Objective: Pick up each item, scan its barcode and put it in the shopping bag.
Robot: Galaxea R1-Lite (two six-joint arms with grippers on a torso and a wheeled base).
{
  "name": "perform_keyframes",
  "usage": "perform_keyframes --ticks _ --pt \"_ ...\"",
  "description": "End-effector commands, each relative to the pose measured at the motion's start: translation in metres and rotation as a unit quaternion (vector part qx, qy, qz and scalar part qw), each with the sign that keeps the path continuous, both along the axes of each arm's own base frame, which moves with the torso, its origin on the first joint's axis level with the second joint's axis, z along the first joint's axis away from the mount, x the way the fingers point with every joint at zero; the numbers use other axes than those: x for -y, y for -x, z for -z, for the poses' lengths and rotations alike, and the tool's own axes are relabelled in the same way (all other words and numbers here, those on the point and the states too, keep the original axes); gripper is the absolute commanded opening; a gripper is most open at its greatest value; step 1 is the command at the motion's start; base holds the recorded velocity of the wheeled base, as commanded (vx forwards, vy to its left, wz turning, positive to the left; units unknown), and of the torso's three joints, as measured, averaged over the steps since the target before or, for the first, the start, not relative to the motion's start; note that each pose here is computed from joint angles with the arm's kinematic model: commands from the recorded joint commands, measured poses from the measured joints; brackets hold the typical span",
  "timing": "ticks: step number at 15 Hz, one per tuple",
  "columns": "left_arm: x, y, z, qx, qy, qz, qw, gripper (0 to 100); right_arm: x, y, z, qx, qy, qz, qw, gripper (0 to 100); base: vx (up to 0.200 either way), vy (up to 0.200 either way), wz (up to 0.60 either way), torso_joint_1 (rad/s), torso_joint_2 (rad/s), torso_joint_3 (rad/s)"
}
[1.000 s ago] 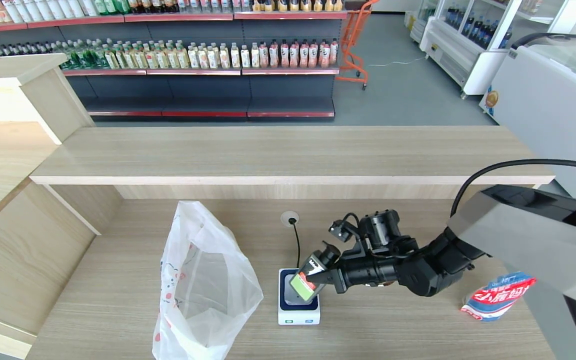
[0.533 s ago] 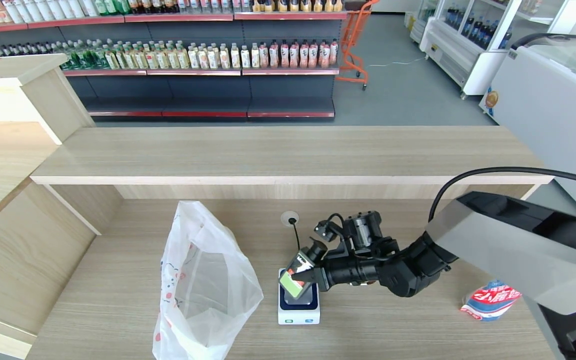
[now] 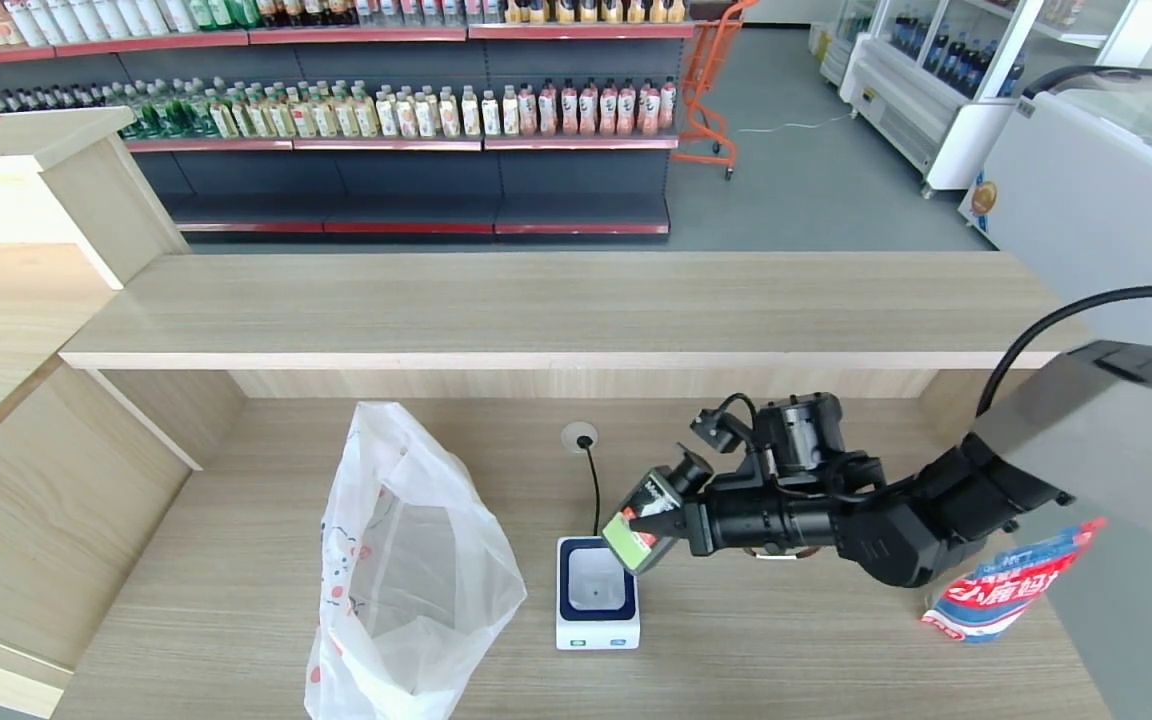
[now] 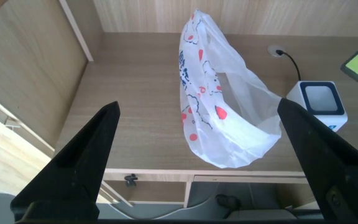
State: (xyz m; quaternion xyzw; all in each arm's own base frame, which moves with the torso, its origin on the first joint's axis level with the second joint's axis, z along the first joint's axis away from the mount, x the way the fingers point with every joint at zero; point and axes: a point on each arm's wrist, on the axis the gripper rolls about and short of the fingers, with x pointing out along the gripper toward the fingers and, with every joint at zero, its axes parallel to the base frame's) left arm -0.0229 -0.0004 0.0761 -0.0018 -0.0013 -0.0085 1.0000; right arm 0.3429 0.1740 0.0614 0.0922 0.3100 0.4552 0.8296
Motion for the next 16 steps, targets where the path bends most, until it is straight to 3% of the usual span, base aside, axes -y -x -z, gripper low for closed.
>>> perform_keyframes --ticks 1,3,6,14,16 --pt "0.0 0.0 0.0 0.0 0.0 0.0 1.0 100 0.051 0.032 -0.05 0.054 -0.025 0.046 0.997 0 0.0 0.0 0.0 0.0 0.0 0.0" --pt "0.0 0.0 0.0 0.0 0.0 0.0 1.0 100 0.073 0.059 -0.071 0.098 -0.022 0.05 0.994 0 0.0 0.0 0.0 0.0 0.0 0.0" --pt "0.0 0.0 0.0 0.0 0.0 0.0 1.0 100 0.092 0.092 -0.081 0.164 0.011 0.034 0.986 0 0.0 0.0 0.0 0.0 0.0 0.0" --pt "0.0 0.0 0.0 0.0 0.0 0.0 1.0 100 0.114 0.151 -0.097 0.198 0.02 0.09 0.976 0 0.0 0.0 0.0 0.0 0.0 0.0" --pt "0.0 0.0 0.0 0.0 -0.001 0.001 1.0 100 0.118 0.153 -0.096 0.192 0.018 0.1 0.976 0 -0.2 0.0 0.0 0.005 0.0 0.005"
